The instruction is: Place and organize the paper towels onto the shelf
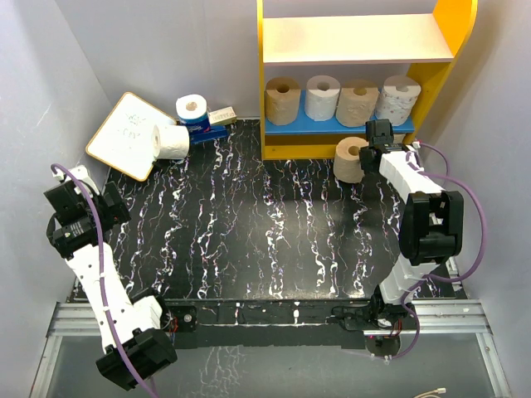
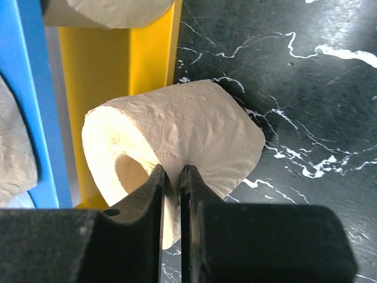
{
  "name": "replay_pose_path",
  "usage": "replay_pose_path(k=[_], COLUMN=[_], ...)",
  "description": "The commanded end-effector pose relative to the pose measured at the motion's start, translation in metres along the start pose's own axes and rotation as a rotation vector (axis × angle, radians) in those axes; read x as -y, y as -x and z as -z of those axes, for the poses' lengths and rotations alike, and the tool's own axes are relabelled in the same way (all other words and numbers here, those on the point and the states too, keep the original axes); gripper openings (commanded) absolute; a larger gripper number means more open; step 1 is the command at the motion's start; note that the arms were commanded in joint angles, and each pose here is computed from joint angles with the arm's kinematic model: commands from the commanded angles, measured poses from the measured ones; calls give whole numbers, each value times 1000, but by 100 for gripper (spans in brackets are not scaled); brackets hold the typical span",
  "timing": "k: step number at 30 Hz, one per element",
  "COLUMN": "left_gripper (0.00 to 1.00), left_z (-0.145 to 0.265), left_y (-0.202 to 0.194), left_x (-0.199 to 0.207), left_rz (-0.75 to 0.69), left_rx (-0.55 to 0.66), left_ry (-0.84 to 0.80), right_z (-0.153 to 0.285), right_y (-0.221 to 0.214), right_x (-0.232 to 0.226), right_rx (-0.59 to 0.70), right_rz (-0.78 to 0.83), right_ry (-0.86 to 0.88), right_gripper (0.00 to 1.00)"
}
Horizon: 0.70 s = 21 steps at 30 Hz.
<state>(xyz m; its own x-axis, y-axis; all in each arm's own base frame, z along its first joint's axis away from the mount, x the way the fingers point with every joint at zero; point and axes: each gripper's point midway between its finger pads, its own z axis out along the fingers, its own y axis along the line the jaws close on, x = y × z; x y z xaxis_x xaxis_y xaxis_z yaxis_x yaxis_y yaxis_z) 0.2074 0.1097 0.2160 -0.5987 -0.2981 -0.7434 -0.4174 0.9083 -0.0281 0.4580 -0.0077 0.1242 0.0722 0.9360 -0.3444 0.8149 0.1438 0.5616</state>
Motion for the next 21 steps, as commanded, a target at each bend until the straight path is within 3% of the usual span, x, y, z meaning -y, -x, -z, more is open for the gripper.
replay_pose_path(k=[1,21], left_gripper=[93,93], left_z=[-1,-3], left_y=[0,0], left_x=[-2,-2], left_rz=[11,12], left_rx=[5,0], left_ry=[8,8], right_z=[4,-25], right_y=[20,41], right_x=[-40,-67], right_rx=[54,72], right_rz=[-77,-185], right_ry=[146,198], right_gripper=[0,0])
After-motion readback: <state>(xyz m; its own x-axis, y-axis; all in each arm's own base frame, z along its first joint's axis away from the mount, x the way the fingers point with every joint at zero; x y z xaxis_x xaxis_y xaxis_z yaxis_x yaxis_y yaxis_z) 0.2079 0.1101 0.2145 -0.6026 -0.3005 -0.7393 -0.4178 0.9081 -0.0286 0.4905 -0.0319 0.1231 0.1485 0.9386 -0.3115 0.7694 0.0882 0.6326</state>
